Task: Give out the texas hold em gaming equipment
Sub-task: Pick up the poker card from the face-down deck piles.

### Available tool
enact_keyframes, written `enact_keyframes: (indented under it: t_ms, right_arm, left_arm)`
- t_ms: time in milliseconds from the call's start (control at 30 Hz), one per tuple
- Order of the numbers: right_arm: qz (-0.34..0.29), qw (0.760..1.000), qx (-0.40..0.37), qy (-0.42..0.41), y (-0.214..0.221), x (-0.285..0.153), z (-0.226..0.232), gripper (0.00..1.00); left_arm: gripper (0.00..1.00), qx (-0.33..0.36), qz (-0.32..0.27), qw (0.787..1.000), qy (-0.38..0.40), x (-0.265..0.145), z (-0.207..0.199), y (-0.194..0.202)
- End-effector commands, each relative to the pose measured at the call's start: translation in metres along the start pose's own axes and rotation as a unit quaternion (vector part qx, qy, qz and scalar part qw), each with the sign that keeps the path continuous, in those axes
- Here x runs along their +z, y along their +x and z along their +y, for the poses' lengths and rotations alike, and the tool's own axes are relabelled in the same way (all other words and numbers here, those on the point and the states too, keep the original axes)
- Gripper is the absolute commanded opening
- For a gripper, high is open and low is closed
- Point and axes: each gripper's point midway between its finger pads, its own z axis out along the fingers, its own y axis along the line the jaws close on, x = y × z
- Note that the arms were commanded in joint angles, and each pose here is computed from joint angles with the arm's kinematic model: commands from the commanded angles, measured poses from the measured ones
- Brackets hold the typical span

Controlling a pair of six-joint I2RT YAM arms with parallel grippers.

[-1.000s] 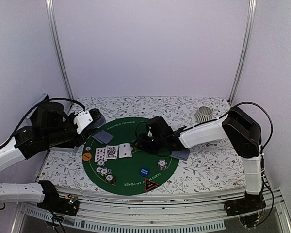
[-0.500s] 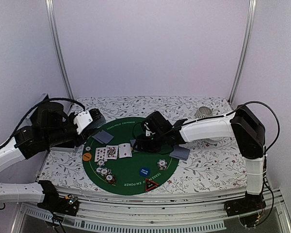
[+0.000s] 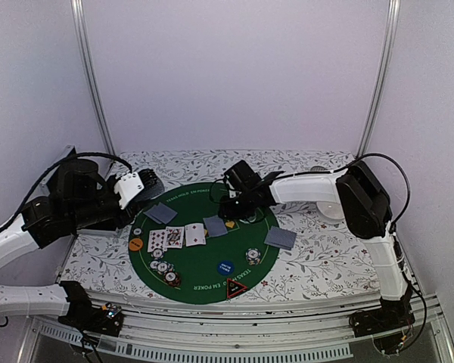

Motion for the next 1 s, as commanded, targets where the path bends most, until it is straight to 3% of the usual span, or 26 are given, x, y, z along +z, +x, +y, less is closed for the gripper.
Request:
enact_keyframes:
  t_ms: [0,267,733,833,967]
  right_arm:
    - [0.051,0.998,-0.031,0.014,0.028,0.028,-0.007,0.37]
    - [0.065,0.998,-0.026,0.001,0.045,0.04,0.003,0.28]
    - [0.048,0.999,-0.017,-0.02,0.039,0.03,0.025,0.25]
    - [0.015,1.0,-0.013,-0.014,0.018,0.007,0.03,0.29]
    - [-0.068,0.997,-0.028,-0.017,-0.029,-0.049,0.045,0.47]
  left_arm:
    - [0.37,0.001,-0.013,1.0,0.002,-0.002,-0.001,-0.005]
    - [0.37,0.003,-0.014,1.0,0.003,-0.002,-0.002,-0.004]
    - [0.37,0.003,-0.015,1.0,0.004,-0.003,-0.003,-0.004]
    - [0.37,0.003,-0.016,1.0,0.003,-0.003,-0.002,-0.005]
    - [0.37,0.005,-0.017,1.0,0.005,-0.004,-0.003,-0.005]
